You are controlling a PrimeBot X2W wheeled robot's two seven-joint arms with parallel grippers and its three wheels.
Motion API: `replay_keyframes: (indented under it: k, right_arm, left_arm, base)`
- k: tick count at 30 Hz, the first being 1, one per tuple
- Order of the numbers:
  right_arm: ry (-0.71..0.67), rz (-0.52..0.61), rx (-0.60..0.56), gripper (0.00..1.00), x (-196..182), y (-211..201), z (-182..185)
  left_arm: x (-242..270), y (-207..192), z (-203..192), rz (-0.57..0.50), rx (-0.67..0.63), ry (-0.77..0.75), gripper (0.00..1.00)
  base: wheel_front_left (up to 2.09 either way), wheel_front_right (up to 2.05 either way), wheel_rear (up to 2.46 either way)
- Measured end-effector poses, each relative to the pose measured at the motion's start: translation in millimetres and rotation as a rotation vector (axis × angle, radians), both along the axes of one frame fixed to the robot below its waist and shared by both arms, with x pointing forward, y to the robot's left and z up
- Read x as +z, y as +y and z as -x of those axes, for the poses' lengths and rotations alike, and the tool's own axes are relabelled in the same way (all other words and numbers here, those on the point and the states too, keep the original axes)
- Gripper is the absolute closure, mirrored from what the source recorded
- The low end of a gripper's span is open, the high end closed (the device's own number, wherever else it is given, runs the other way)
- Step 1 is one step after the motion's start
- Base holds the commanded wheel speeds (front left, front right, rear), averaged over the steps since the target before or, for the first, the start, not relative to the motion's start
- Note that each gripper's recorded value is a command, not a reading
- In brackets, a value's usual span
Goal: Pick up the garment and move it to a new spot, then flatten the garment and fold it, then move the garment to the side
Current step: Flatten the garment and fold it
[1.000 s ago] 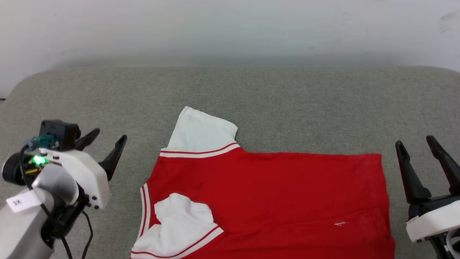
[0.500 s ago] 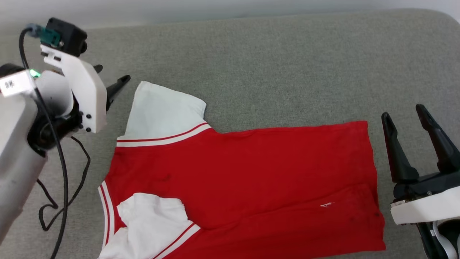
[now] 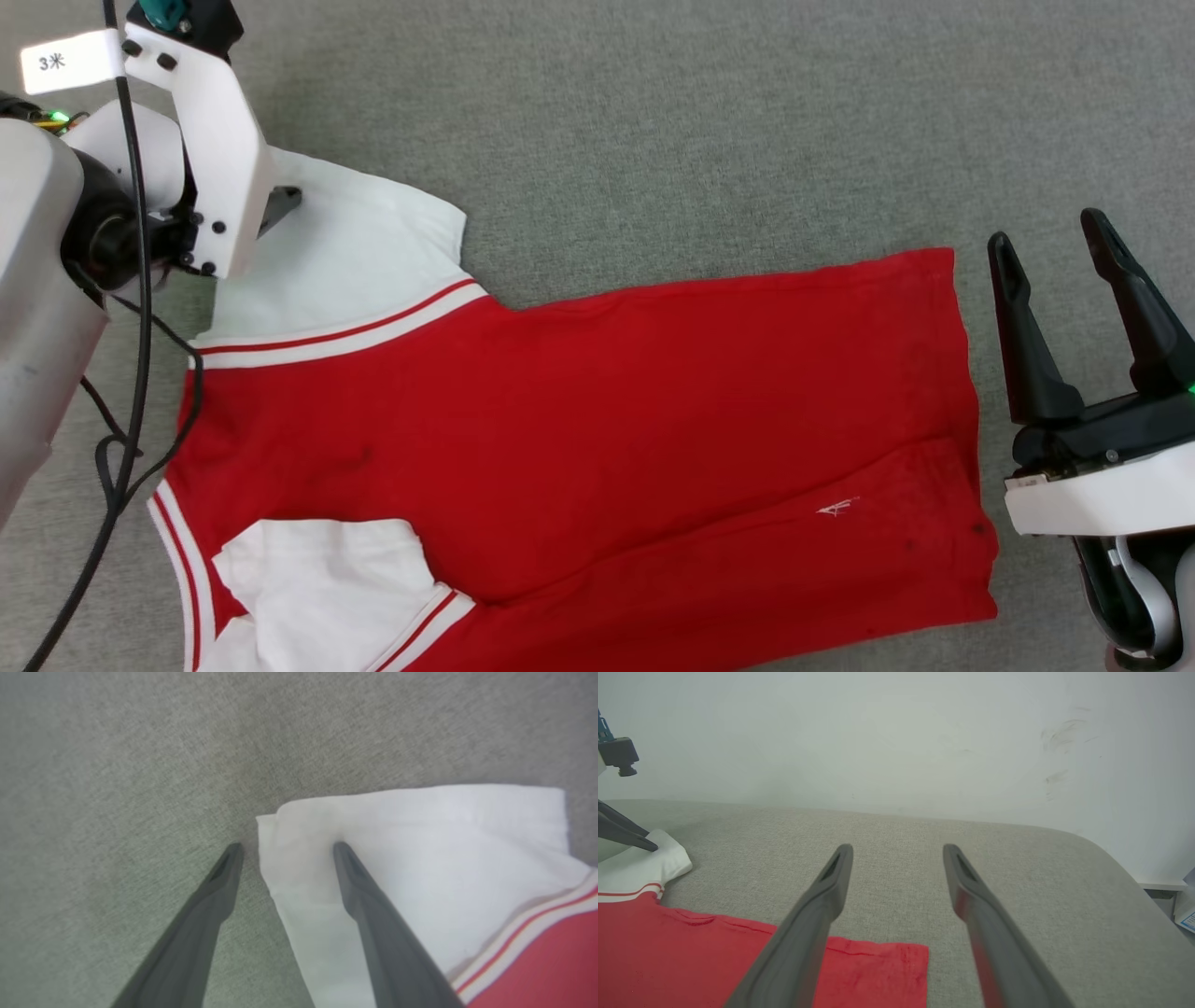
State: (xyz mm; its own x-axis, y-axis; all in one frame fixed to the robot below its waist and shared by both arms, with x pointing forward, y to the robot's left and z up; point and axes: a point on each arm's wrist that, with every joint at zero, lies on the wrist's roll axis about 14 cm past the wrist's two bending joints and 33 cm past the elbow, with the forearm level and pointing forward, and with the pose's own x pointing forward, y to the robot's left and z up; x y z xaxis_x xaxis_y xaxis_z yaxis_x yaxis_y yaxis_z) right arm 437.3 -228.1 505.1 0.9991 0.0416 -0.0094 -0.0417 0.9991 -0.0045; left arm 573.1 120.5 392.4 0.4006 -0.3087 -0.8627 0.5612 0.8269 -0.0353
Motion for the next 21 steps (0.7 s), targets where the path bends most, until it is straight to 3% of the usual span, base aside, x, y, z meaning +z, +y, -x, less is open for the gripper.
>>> replay_keyframes:
  k: [7,8,9,10,18,21]
  right_arm:
    - [0.026,0.01,-0.014,0.0,-13.6,-7.5,-4.7]
    - [0.026,0.01,-0.015,0.0,-13.9,-8.0,-4.9]
    - [0.027,0.011,-0.015,0.0,-14.5,-8.5,-5.1]
    - [0.027,0.011,-0.016,0.0,-14.4,-9.0,-5.5]
    - [-0.025,0.083,0.023,0.0,15.7,-13.3,-19.2]
    - [0.02,0.129,0.053,0.0,23.0,-16.1,-26.6]
  left_arm:
    - [-28.9,3.5,3.8,-0.062,-0.019,0.109,0.0]
    - [-29.2,3.1,4.2,-0.055,-0.017,0.114,0.04]
    - [-29.3,2.8,4.5,-0.049,-0.015,0.116,0.88]
    - [-28.9,2.8,4.6,-0.044,-0.012,0.114,1.0]
    - [-4.4,-3.3,0.7,0.018,-0.013,-0.007,1.0]
    - [15.2,-5.2,0.3,0.05,-0.02,-0.07,1.0]
  base:
    - [0.0,0.0,0.0]
    - [0.0,0.0,0.0]
    - [0.0,0.0,0.0]
    - [0.0,0.0,0.0]
    - [0.0,0.0,0.0]
    - [0.0,0.0,0.0]
